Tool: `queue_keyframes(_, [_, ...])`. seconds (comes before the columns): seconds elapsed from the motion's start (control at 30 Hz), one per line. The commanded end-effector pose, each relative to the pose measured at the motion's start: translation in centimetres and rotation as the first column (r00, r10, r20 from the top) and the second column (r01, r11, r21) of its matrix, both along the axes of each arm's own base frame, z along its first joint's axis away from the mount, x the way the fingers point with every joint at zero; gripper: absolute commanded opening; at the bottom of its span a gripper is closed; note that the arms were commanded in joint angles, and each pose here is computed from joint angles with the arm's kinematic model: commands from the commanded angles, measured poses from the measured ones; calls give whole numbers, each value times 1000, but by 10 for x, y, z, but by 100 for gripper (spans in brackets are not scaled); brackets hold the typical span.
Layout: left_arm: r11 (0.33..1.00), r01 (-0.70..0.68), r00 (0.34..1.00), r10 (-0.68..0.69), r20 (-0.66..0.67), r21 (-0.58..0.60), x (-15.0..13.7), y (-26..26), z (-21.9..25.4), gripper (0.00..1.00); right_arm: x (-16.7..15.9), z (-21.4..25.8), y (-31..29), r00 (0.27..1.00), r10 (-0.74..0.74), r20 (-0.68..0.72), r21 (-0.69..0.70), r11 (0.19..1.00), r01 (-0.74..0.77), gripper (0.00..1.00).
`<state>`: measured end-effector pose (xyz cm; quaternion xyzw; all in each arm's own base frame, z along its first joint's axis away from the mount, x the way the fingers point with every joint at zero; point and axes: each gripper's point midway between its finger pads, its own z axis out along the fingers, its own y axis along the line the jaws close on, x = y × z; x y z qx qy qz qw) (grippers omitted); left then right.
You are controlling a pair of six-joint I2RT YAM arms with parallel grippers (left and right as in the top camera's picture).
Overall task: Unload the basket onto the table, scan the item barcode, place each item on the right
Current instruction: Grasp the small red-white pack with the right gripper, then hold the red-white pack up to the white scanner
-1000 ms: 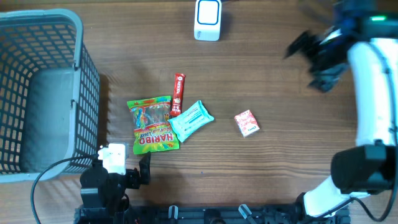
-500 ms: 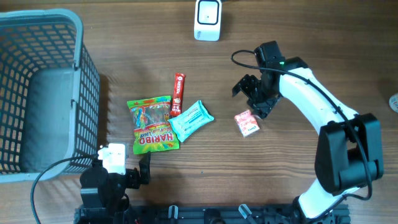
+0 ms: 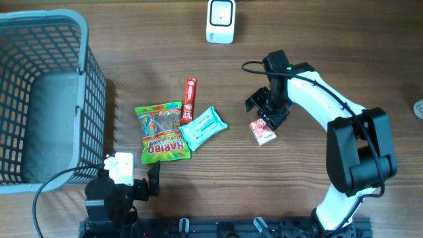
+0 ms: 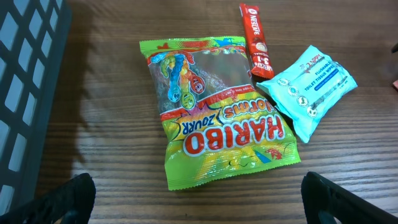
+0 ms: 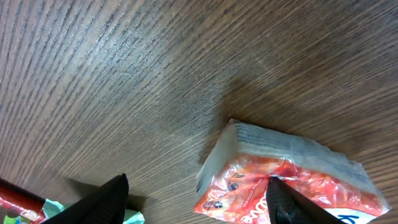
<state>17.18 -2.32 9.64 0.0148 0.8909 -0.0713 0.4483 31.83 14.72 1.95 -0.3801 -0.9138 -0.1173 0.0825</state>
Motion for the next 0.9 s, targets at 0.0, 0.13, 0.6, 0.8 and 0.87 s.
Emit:
queue_keyframes(0.0, [1000,-12,1000,12,11,-5,1,1,2,100,-7,1,4,999,-7,-52,6,1000,8,70])
queue_keyframes(0.13, [1000,-12,1000,13,11,-6,1,1,2,100,-3,19,5,998,18,-56,6,1000,-17,74])
queue_keyframes(0.6, [1000,-12,1000,13,11,-6,1,1,2,100,-31,-19,-22,983,-123,-136,-146,984,103,72])
queue_keyframes(0.8, [1000,-12,1000,13,11,-6,1,1,2,100,-33,-33,-25,988,-98,-119,-161,984,79,5])
queue_keyframes(0.87, [1000,-12,1000,13,11,-6,1,1,2,100,-24,-32,-10,997,13,-71,-61,998,-17,4])
